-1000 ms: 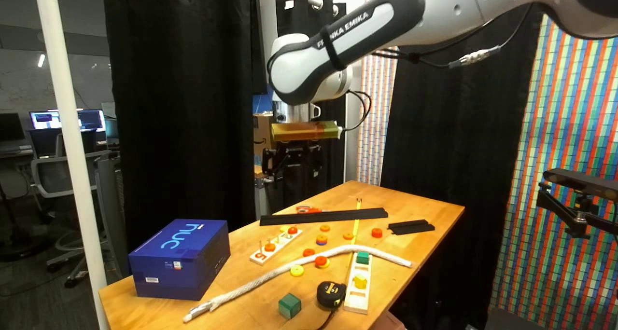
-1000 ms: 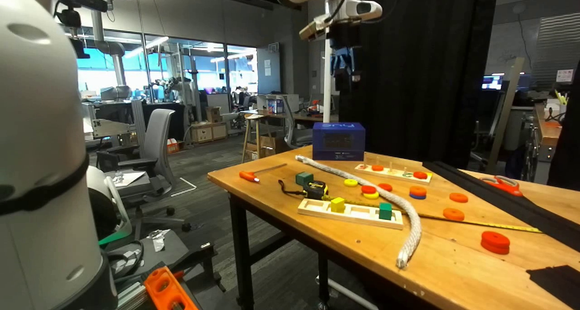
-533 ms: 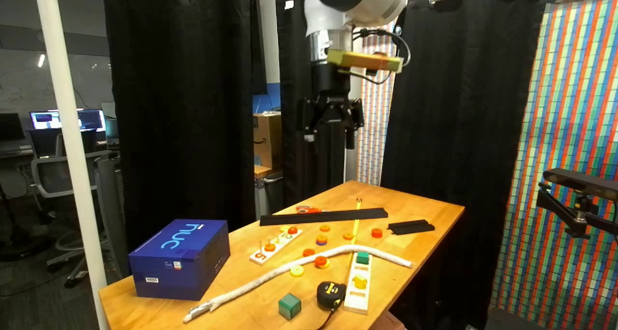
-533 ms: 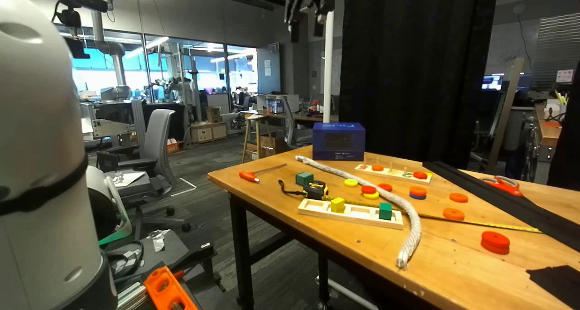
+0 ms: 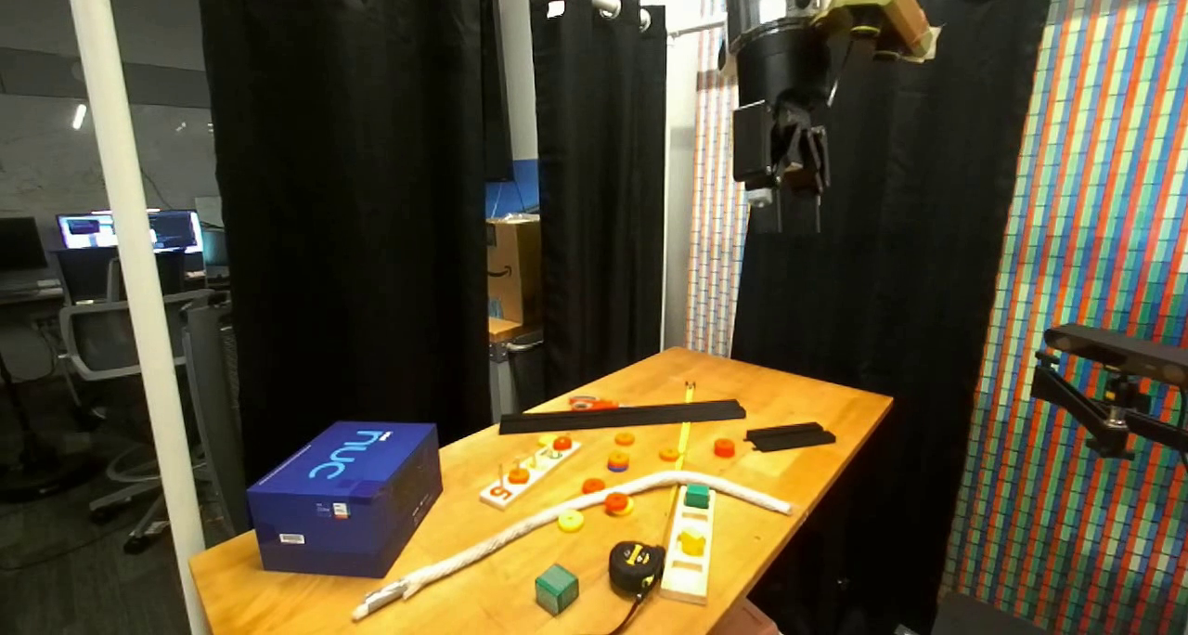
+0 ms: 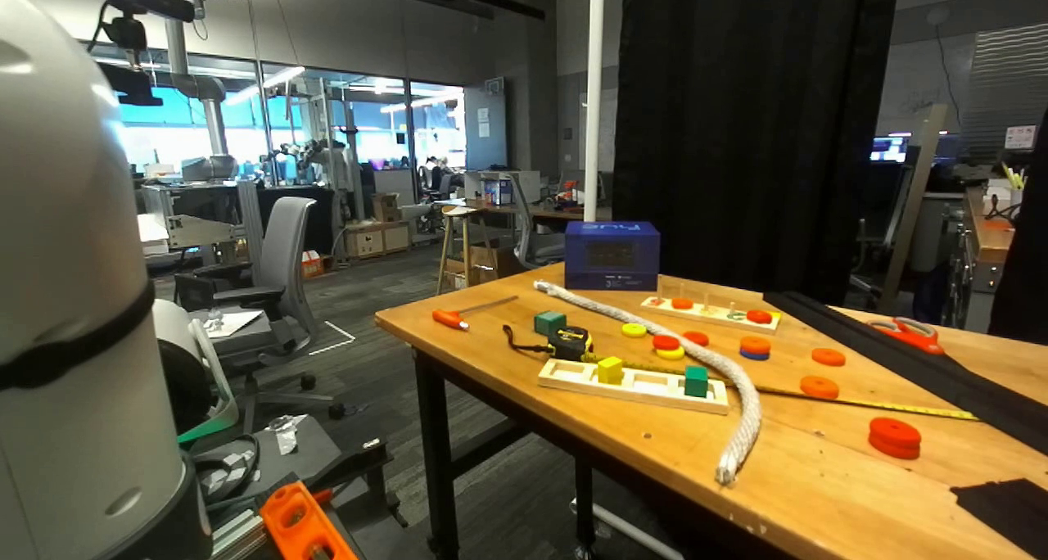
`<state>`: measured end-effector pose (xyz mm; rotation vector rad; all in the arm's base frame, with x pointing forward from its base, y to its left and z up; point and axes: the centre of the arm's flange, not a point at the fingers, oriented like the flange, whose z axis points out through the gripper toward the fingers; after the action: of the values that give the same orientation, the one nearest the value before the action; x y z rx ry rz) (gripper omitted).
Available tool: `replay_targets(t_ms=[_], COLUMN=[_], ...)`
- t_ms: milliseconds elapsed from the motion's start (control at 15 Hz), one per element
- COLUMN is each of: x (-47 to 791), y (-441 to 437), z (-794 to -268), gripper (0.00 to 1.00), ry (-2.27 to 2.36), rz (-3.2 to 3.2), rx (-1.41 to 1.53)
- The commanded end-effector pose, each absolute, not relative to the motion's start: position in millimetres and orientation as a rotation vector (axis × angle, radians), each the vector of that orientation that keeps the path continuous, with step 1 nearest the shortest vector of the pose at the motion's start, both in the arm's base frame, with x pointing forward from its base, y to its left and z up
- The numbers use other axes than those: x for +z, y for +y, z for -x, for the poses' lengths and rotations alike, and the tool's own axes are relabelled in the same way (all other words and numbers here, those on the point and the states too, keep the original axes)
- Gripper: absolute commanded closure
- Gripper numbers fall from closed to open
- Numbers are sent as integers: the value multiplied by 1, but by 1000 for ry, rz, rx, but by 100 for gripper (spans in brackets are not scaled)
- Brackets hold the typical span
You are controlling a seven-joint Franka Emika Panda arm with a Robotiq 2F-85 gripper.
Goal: Remove the orange ring from the left side of the wooden stand
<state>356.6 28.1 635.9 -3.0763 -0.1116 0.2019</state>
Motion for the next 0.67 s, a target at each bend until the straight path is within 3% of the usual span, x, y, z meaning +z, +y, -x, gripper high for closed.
replay_targets(t_ms=[0,267,600], x=[630,626,617], y=[6,-8,-19], z=[-317,-297,-279], gripper=[0,0,0], ry=[-138,-141,-283], rz=[3079,3073,3007], rx=[4,-89,96])
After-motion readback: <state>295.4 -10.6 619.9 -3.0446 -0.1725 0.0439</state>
